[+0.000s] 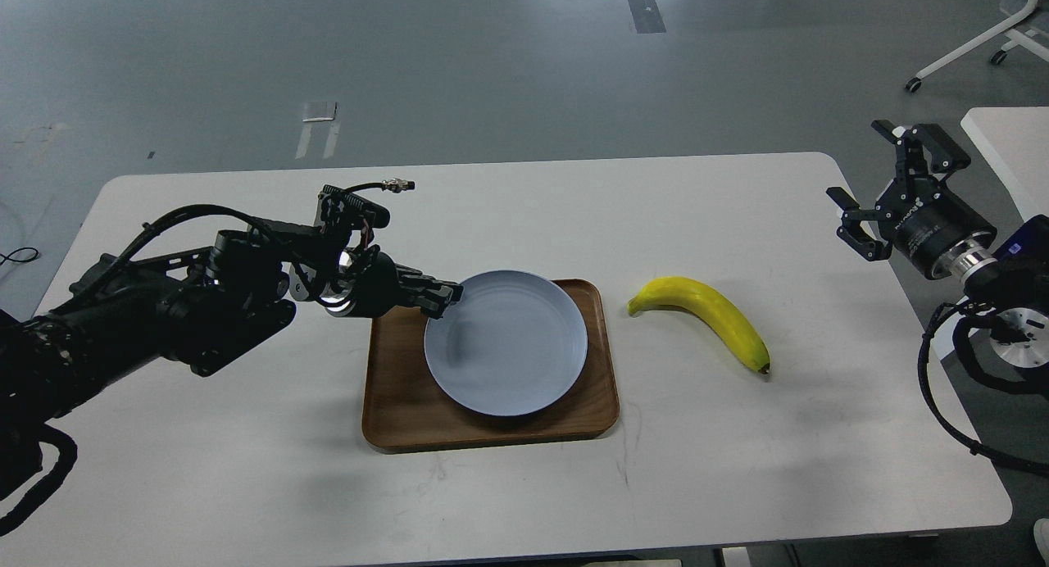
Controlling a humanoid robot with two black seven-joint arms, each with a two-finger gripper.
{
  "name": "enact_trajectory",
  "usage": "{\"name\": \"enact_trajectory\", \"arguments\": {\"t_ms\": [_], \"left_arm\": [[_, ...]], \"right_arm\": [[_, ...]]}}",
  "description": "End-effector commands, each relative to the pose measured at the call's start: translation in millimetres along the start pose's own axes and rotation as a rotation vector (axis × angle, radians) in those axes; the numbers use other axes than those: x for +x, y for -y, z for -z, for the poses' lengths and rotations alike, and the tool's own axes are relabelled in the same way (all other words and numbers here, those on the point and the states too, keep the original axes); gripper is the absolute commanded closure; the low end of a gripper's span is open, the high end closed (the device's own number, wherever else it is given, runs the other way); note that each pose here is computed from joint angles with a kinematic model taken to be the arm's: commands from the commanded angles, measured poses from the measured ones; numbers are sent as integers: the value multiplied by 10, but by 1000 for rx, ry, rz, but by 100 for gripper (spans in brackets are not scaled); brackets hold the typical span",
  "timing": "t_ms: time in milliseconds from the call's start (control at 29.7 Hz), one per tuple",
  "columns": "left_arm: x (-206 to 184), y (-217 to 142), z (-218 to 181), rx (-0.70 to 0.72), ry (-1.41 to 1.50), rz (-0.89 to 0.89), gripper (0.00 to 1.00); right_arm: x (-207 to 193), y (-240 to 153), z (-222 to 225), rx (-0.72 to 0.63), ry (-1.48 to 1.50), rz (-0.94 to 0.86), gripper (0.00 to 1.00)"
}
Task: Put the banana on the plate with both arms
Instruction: 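Carry the plate with the left gripper and set it on the wooden tray, then release the plate and lift the left gripper back away from the tray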
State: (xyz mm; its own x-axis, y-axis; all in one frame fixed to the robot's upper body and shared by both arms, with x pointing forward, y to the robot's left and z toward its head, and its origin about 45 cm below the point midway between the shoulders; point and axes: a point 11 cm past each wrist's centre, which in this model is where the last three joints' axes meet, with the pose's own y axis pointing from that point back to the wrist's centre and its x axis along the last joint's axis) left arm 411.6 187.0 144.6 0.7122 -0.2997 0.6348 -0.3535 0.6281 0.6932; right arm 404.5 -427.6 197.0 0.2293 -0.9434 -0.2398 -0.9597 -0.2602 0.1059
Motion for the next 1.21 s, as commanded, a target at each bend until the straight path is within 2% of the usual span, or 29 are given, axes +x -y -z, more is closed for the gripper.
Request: {"name": "enact_trajectory", "arguments": {"t_ms": [0,202,235,269,404,437,471,606,673,740,875,942,1076,1177], "left_arm": [[-11,2,6,2,-5,5,100],[-83,85,-30,-1,-1,29,100],[-92,92,-18,5,2,35,87],[-95,117,-37,2,1,37,70],[-98,131,-47,-1,-1,36,37],[-89,125,-42,0,-1,32,19],[-63,119,-46,0,-1,28,6],[69,45,-18,-9,-56,-26,2],[278,-60,-3,-31,-135,-102,2],[510,-193,7,-99,-332,-232,2],[737,-384,73,-211,-634,-413,2],[861,-620,233,-284,-853,-560,2],[844,-884,499,-320,-1048,-697,2],[600,-1162,794,-347,-1208,-766,2]], "right_arm": [[-1,0,-2,0,0,0,0],[-1,0,-2,0,0,0,0],[-1,0,-2,0,0,0,0],[-1,0,-2,0,0,0,0],[-1,0,-2,0,0,0,0],[-1,0,-2,0,0,0,0],[-1,0,-2,0,0,0,0],[-1,0,-2,0,0,0,0],[-1,0,-2,0,0,0,0],[-11,5,-8,0,2,3,0],[-23,12,-17,-1,4,5,0],[-28,18,-14,2,7,5,0],[-31,16,-29,-3,4,6,0],[-7,-13,-44,-16,-7,5,0]]}}
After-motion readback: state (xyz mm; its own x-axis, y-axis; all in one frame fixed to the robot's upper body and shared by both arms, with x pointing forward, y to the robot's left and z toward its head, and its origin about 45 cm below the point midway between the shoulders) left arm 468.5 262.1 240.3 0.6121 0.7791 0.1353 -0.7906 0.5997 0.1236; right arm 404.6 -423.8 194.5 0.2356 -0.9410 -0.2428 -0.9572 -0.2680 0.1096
